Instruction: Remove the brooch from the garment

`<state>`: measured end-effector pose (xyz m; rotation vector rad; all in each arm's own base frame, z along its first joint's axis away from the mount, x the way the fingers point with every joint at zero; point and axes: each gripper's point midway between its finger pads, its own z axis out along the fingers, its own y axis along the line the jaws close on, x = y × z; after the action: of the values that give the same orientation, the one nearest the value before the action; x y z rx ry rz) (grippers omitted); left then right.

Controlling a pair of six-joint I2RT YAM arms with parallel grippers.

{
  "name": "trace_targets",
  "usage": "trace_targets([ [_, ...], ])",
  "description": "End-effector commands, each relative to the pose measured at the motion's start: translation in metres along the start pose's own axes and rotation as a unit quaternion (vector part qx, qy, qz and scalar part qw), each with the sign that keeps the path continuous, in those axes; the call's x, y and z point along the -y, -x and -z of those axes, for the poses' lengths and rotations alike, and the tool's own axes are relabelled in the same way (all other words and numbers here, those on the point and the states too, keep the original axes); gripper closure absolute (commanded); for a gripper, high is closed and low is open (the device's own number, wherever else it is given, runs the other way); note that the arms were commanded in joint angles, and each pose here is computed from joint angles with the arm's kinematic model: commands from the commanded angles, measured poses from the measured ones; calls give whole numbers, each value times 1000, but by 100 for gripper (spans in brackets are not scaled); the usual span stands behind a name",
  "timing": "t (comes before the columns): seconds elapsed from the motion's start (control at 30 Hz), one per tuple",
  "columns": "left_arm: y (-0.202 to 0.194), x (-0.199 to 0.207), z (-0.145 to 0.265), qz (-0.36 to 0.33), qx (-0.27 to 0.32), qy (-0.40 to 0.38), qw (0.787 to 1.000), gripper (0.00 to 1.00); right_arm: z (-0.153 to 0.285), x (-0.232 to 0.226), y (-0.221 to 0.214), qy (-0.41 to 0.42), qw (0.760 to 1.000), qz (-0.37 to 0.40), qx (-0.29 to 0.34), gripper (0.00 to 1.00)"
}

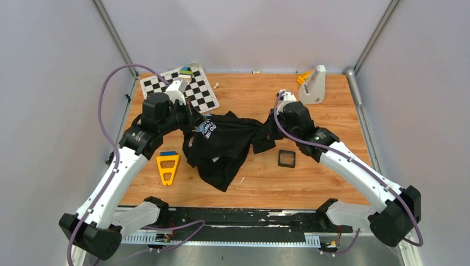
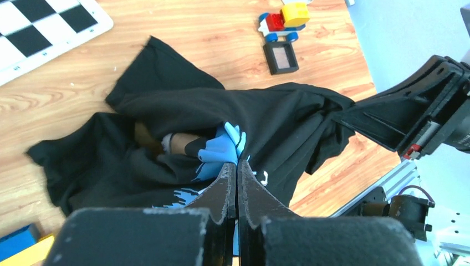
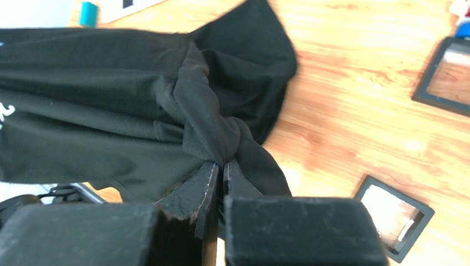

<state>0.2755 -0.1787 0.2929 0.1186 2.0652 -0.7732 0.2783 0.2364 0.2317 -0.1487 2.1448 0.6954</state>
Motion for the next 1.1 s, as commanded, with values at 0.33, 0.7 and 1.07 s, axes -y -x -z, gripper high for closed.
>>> trace_targets([
  [0.33,-53,-36,-156,55,-106,-41,992,96,-57,35,-33,3,995,-32,-95,37],
  [0.7,-51,-54,-111,4,-81,28,996,35,-69,-42,-49,122,989,47,-66,28],
  [1.07,-63,-81,-37,-10,-17,95,995,33,-135,-65,-72,56,994,49,-80,23],
])
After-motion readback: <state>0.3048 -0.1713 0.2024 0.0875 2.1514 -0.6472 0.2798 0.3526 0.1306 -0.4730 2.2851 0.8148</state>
